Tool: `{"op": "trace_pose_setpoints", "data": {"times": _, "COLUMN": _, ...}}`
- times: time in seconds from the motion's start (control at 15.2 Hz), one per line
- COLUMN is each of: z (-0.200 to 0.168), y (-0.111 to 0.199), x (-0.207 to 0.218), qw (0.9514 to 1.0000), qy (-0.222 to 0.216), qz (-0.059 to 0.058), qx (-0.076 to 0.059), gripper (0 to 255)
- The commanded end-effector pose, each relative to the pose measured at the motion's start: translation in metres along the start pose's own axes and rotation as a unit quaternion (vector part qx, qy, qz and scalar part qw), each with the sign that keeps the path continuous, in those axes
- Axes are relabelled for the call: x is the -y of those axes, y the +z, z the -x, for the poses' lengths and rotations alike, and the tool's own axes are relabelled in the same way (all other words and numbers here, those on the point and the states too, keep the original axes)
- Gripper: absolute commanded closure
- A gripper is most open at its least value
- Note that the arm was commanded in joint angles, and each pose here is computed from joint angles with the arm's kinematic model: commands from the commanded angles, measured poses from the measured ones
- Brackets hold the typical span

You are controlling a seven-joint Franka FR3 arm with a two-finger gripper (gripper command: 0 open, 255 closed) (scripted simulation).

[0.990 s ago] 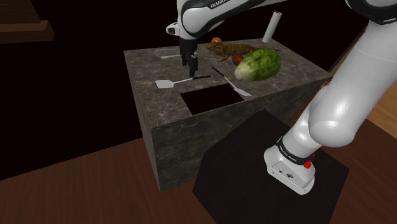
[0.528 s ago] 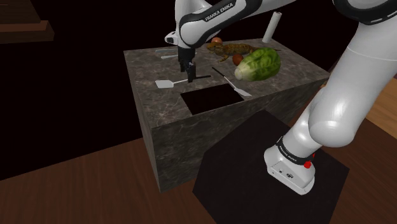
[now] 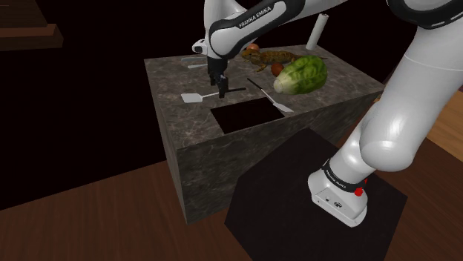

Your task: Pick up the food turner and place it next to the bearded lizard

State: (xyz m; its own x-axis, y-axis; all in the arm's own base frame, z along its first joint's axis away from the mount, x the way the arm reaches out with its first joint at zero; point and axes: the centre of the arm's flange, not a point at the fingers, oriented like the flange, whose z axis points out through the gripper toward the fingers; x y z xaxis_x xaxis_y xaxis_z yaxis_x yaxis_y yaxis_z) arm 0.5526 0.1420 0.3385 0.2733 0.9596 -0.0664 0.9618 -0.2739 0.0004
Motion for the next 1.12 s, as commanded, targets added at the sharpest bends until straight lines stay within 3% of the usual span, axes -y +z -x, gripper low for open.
{"op": "trace_pose_setpoints", "data": {"times": 0.0, "z": 0.000, "y": 0.000, "x": 0.000, "qw": 1.0000, "qy": 0.000, "qz": 0.000, "qx": 0.000, "gripper": 255}}
{"op": "trace_pose_setpoints", "data": {"times": 0.59, "z": 0.000, "y": 0.000, "x": 0.000, "qw": 1.0000, "qy": 0.000, "qz": 0.000, "qx": 0.000, "gripper": 255}}
{"op": "trace_pose_setpoints", "data": {"times": 1.06, "z": 0.002, "y": -0.037, "x": 0.000, "qw": 1.0000, "qy": 0.000, "qz": 0.000, "qx": 0.000, "gripper": 255}}
